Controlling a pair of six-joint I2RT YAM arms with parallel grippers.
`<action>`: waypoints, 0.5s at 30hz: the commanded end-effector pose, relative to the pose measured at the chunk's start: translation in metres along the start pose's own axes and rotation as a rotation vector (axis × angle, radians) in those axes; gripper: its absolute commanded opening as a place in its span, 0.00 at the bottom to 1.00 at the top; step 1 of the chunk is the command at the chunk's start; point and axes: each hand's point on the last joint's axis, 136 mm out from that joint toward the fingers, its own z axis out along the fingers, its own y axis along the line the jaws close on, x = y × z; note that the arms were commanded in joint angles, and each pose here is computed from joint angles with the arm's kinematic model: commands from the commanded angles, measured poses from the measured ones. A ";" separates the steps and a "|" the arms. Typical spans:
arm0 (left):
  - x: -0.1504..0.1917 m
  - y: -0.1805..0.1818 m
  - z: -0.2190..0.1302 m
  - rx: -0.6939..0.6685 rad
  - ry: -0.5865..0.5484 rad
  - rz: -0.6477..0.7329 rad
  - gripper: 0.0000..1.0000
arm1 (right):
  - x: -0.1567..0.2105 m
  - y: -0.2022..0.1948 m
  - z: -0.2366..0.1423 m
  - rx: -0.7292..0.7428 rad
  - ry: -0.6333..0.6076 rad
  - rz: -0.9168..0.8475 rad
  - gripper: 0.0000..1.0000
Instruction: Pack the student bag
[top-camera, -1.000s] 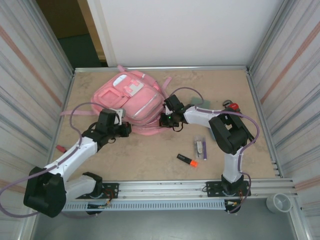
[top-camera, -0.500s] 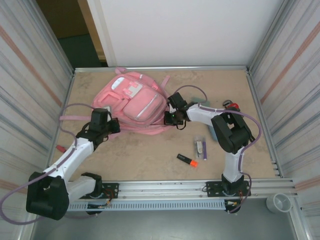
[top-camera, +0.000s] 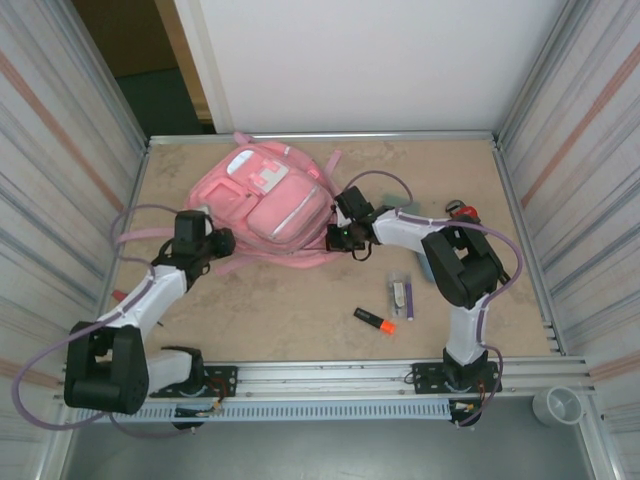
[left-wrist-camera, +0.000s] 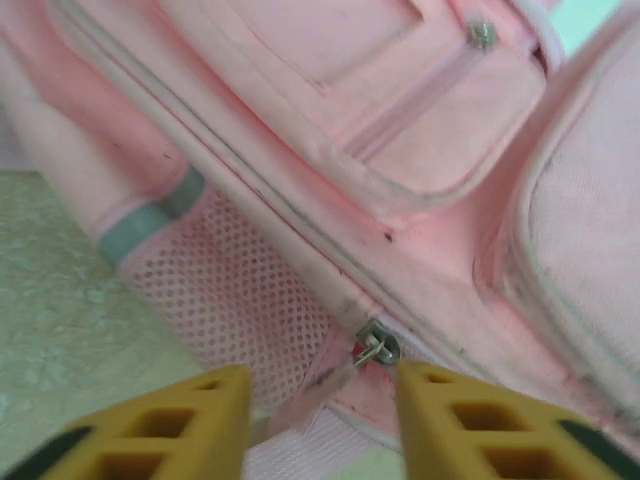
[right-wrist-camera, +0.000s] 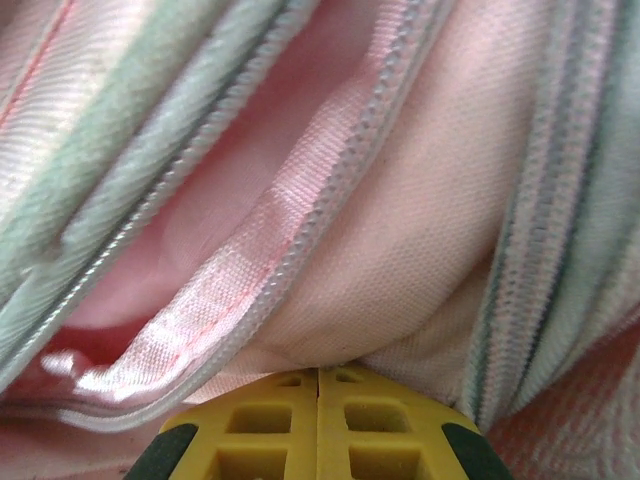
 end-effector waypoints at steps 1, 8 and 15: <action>-0.013 -0.017 -0.027 0.039 -0.110 0.056 0.62 | 0.034 0.036 -0.007 -0.154 0.099 -0.070 0.03; -0.003 -0.130 -0.047 0.328 -0.239 0.528 0.89 | -0.017 0.065 -0.071 -0.374 -0.156 -0.088 0.17; 0.030 -0.191 -0.004 0.340 -0.110 0.979 0.95 | -0.040 -0.040 -0.123 0.122 -0.301 0.048 0.30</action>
